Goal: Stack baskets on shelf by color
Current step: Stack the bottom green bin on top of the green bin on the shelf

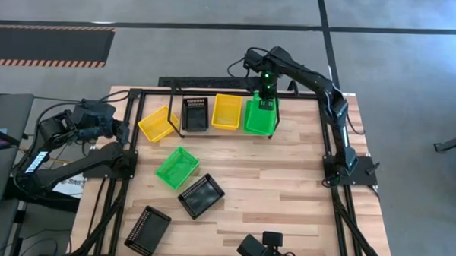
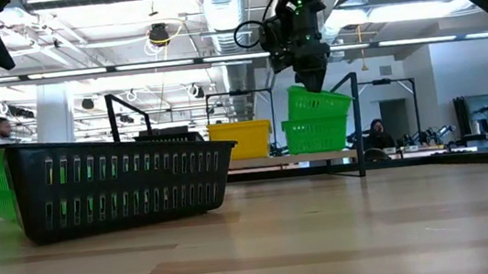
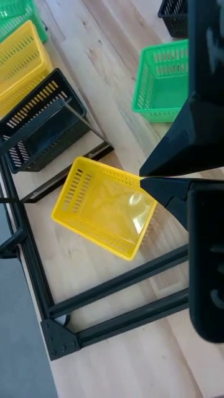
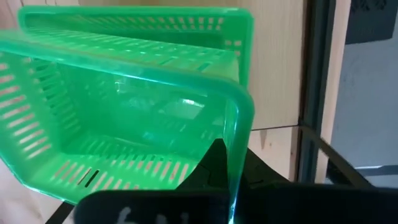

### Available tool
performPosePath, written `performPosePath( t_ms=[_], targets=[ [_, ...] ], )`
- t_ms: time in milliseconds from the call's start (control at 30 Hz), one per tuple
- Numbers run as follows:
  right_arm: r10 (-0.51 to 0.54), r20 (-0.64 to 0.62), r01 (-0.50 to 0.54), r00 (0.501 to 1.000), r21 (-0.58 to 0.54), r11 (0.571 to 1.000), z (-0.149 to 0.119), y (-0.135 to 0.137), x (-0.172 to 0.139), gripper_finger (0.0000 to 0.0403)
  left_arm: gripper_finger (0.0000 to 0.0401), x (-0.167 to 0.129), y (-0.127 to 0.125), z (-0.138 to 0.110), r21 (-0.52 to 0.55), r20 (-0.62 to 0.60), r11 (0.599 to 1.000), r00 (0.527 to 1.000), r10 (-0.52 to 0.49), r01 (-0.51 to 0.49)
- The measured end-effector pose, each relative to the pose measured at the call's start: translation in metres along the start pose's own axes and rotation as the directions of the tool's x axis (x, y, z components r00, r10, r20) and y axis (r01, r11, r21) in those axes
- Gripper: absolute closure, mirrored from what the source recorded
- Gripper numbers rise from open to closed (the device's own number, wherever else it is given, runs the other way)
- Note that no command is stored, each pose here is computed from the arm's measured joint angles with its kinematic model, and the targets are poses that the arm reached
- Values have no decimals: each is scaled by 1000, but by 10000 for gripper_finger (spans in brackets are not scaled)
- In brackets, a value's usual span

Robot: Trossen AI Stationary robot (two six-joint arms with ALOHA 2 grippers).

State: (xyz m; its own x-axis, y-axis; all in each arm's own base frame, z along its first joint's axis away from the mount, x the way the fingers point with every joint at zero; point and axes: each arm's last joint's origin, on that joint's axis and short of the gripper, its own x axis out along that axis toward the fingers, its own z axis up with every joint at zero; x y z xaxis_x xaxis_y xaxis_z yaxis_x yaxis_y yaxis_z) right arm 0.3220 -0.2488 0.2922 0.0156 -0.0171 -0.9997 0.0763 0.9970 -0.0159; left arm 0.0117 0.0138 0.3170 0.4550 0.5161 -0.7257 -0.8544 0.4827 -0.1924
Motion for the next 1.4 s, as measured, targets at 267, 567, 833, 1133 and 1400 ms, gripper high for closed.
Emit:
performPosePath(
  t_ms=[267,567,833,1133,1400],
  targets=[
    [-3,0,3,1000,-4,1000,0,0,0,400,401,0,0,0,0,0,1000,1000,0,0],
    [-12,20,13,1000,-36,999,6,4,0,400,401,0,0,0,-1,0,1000,1000,0,0],
    [-23,40,25,999,-32,999,8,3,0,400,401,0,0,0,-8,0,1000,1000,-1,1],
    [-22,42,24,999,-35,999,8,3,0,399,401,0,0,0,-8,1,1000,1000,2,-2],
    [-33,61,35,998,-30,999,10,2,0,378,401,0,0,0,-8,1,1000,1000,3,-3]
  ],
)
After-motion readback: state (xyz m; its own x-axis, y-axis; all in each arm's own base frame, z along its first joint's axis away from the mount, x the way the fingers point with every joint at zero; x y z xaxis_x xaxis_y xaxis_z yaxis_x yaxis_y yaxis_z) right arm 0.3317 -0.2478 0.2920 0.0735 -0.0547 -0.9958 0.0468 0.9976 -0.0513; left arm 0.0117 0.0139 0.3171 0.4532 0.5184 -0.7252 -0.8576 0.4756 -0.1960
